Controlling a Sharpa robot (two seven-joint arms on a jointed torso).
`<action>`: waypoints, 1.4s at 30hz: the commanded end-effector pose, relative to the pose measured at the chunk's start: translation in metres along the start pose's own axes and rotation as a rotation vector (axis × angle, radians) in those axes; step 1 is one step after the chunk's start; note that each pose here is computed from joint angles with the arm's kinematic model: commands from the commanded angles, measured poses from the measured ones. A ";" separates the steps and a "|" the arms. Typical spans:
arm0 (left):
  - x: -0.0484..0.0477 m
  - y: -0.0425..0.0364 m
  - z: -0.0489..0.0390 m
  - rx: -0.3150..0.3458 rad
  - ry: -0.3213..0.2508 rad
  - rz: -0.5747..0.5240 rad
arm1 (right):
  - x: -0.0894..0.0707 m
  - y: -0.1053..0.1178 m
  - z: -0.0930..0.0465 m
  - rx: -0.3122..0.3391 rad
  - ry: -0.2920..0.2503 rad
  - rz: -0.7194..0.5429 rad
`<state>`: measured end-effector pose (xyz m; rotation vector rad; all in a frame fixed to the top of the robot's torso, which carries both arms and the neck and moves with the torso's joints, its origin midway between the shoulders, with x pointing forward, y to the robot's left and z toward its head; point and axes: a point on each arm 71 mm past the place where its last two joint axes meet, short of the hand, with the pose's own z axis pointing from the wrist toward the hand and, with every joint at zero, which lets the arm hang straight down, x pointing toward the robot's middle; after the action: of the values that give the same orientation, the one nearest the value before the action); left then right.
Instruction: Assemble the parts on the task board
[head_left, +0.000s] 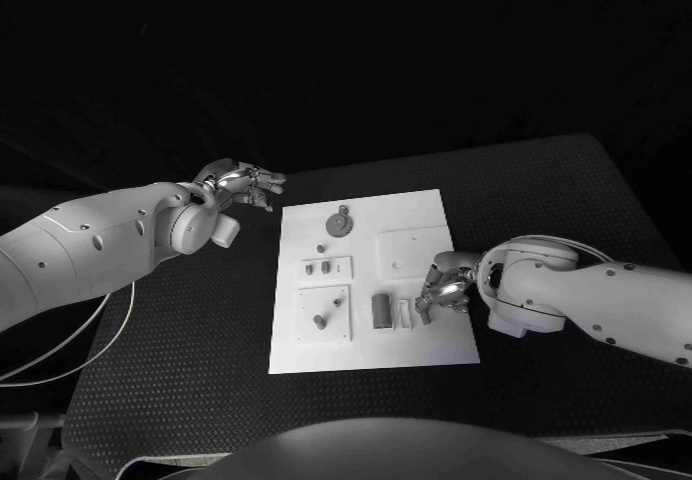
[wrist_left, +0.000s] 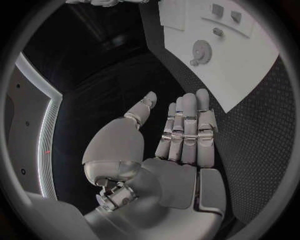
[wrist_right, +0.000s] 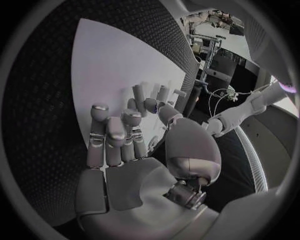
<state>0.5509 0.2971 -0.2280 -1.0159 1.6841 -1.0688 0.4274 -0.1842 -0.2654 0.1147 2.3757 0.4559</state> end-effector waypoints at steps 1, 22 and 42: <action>0.0030 -0.0015 0.0005 0.005 0.021 0.000 | 0.001 0.001 0.001 0.004 0.026 0.072; 0.0041 -0.0011 0.0000 -0.004 0.031 0.017 | 0.003 0.005 0.009 0.024 0.052 0.100; 0.0042 -0.0010 0.0000 -0.005 0.034 0.018 | 0.014 0.008 0.017 0.032 0.133 0.101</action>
<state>0.5501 0.2954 -0.2289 -1.0010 1.7103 -1.0610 0.4326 -0.1715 -0.2796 0.2494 2.4620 0.4791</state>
